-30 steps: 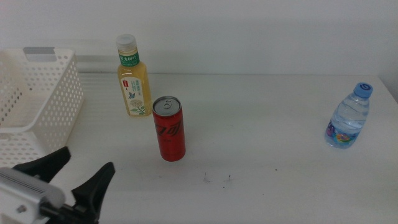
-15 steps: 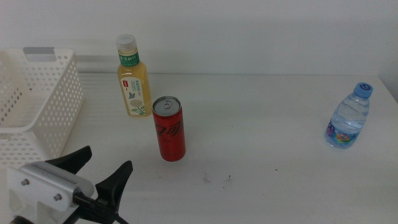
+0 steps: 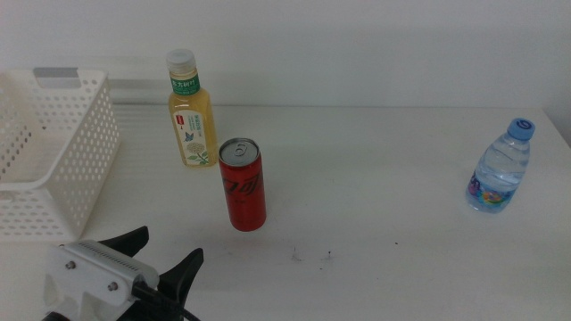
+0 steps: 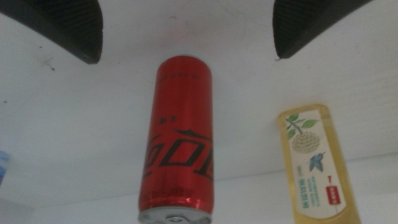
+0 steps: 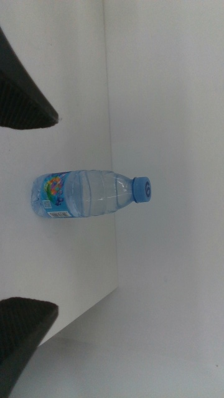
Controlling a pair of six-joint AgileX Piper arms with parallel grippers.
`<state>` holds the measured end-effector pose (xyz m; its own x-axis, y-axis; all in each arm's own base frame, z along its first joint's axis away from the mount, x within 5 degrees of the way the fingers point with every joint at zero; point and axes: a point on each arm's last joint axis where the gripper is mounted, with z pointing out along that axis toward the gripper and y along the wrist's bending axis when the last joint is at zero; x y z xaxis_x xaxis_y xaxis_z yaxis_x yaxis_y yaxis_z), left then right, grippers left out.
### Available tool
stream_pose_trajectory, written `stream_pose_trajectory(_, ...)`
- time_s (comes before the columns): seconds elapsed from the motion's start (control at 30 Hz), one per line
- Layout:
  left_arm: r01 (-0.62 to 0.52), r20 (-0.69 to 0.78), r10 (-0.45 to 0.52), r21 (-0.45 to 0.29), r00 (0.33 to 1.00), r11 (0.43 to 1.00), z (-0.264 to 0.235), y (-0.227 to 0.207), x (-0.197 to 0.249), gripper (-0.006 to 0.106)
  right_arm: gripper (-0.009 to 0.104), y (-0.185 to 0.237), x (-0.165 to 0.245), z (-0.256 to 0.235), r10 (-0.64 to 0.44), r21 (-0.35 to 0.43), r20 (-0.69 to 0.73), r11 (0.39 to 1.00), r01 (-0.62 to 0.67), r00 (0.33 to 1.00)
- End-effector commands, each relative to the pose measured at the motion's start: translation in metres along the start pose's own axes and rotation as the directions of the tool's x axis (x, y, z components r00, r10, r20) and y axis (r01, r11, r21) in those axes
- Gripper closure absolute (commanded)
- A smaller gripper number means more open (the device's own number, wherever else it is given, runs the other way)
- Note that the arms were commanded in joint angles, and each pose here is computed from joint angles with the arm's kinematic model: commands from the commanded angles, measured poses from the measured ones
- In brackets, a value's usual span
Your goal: Use arms to grab the bottles and put them into the dustbin to the left of the table.
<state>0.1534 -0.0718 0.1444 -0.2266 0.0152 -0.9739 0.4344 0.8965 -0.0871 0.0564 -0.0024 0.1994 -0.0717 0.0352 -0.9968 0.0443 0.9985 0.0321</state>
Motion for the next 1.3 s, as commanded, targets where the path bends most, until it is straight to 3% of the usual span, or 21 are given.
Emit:
stream_pose_trajectory(0.0, -0.001, 0.021, 0.001, 0.013, 1.0, 1.0, -0.001, -0.002, -0.002, 0.007, 0.002, 0.0, 0.0, 0.0, -0.002, 0.008, 0.01, 1.0, 0.002, 1.0)
stream_pose_trajectory(0.5, -0.005, 0.018, 0.004, 0.052, 1.0, 0.999, 0.0, -0.005, -0.002, 0.007, 0.002, 0.0, 0.0, 0.0, -0.002, 0.008, 0.01, 1.0, 0.002, 1.0)
stream_pose_trajectory(0.63, -0.005, 0.026, 0.003, 0.073, 1.0, 0.997, 0.014, -0.007, -0.01, 0.007, 0.002, 0.0, 0.0, 0.0, -0.002, 0.008, 0.01, 1.0, 0.002, 1.0)
stream_pose_trajectory(0.9, -0.032, 0.03, 0.03, 0.046, 0.999, 0.998, 0.03, -0.004, -0.017, 0.007, 0.002, 0.0, 0.0, 0.0, -0.002, 0.008, 0.01, 1.0, 0.002, 1.0)
stream_pose_trajectory(1.27, 0.017, -0.002, -0.017, 0.063, 1.0, 0.998, 0.062, -0.003, 0.0, 0.007, 0.002, 0.0, 0.0, 0.0, -0.002, 0.008, 0.01, 1.0, 0.002, 1.0)
